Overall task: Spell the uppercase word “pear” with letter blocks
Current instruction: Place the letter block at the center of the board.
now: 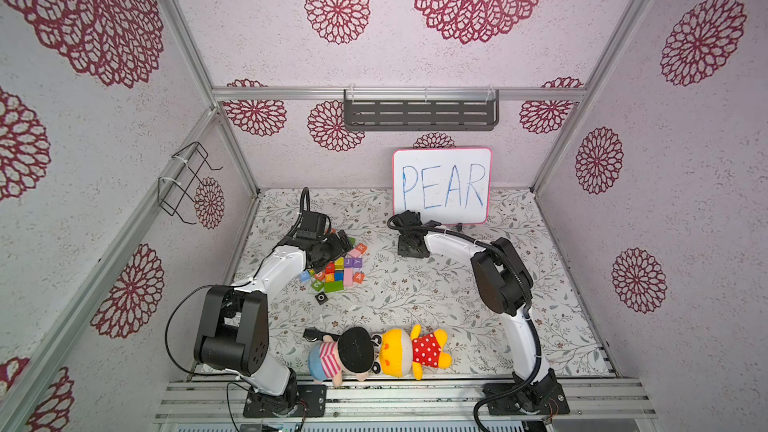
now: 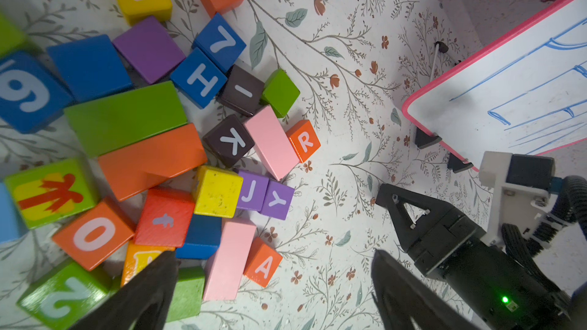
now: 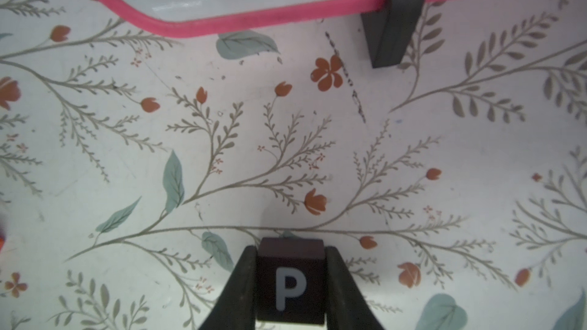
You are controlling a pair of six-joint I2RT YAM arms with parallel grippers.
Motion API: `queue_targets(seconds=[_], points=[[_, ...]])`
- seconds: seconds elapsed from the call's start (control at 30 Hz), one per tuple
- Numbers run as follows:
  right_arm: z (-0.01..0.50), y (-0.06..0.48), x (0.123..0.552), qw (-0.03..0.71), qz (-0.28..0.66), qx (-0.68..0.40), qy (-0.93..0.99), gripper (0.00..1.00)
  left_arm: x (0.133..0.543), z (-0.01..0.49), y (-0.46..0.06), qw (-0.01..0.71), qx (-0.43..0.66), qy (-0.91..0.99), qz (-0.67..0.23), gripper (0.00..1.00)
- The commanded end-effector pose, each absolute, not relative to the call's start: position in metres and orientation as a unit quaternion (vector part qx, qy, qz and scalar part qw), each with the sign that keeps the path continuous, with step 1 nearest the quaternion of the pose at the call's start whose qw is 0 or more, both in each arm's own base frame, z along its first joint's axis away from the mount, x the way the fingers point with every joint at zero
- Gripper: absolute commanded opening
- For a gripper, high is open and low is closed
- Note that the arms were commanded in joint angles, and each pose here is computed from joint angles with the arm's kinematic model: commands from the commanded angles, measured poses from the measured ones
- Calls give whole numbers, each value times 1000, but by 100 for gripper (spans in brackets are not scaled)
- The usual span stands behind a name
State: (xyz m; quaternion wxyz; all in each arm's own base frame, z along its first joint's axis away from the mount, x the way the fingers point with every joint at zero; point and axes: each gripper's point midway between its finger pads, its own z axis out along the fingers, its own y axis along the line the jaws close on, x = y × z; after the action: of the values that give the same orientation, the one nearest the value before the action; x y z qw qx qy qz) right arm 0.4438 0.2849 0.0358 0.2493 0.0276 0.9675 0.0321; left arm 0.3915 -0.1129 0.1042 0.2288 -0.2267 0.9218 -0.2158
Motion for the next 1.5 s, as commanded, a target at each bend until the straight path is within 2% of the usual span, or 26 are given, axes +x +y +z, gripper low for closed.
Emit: queue_targets(seconds=[0.0, 0.37, 1.03, 1.47], points=[[34, 277, 447, 248, 15, 23, 968, 30, 392, 103, -117, 232, -221, 921, -221, 98], [37, 279, 446, 246, 21, 23, 969, 36, 389, 102, -125, 226, -215, 922, -229, 98], [37, 277, 452, 250, 18, 22, 968, 32, 388, 105, -123, 232, -213, 923, -222, 98], [42, 281, 455, 251, 25, 24, 967, 39, 385, 109, -119, 236, -216, 922, -217, 98]])
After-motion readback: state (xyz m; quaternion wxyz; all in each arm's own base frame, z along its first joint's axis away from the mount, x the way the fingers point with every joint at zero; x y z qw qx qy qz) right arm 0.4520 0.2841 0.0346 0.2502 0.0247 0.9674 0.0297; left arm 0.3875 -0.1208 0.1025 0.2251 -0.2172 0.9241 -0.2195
